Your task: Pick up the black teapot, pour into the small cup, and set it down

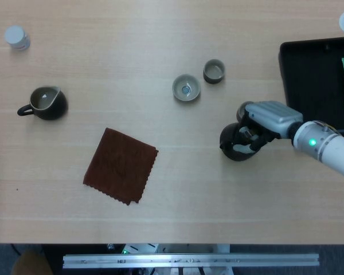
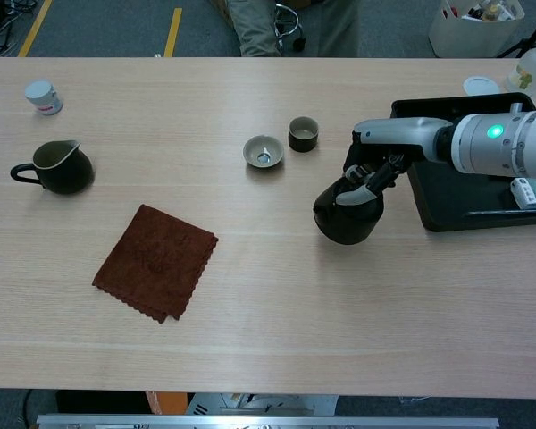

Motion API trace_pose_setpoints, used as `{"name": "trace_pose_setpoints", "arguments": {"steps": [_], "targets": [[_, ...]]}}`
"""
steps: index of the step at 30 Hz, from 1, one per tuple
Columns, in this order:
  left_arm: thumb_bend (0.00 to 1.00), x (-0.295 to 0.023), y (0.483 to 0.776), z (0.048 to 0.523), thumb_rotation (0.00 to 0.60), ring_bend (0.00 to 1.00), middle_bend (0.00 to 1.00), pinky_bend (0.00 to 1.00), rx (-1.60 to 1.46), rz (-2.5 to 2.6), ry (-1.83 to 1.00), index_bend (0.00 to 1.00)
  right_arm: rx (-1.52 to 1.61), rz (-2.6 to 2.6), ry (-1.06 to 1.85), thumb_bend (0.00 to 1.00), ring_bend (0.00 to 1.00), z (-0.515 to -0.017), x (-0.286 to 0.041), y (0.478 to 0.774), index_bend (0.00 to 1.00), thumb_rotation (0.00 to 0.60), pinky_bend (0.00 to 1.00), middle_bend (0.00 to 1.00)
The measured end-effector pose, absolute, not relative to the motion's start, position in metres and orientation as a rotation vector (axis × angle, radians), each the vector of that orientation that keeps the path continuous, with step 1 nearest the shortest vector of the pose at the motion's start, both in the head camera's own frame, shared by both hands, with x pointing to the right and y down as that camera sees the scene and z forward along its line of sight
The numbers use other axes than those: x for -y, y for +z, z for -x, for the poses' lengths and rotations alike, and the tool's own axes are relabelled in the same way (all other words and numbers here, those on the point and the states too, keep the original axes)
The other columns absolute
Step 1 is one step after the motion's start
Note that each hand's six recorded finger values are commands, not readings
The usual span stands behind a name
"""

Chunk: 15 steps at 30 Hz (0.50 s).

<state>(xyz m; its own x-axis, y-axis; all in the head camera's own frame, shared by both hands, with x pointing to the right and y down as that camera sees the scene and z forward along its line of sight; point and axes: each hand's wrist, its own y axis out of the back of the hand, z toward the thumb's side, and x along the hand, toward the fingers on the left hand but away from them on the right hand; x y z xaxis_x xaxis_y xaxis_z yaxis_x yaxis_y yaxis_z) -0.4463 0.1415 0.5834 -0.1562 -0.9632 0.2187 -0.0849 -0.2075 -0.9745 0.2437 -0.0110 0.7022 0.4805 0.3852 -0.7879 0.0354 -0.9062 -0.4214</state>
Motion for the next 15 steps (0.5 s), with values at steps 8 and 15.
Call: {"name": "trace_pose_setpoints", "arguments": {"steps": [8, 15], "targets": [[0.39, -0.1419, 0.5834, 0.4469, 0.600, 0.18, 0.20, 0.19, -1.275, 1.336, -1.465, 0.15, 0.379, 2.351, 1.372, 0.17, 0.81, -0.2448, 0.0174, 0.6993, 0.92, 0.351, 0.18, 0.92], [0.39, -0.1423, 0.5839, 0.4479, 0.600, 0.18, 0.20, 0.19, -1.277, 1.337, -1.467, 0.15, 0.402, 2.304, 1.338, 0.12, 0.84, -0.2435, 0.0214, 0.6959, 0.94, 0.285, 0.18, 0.91]]}}
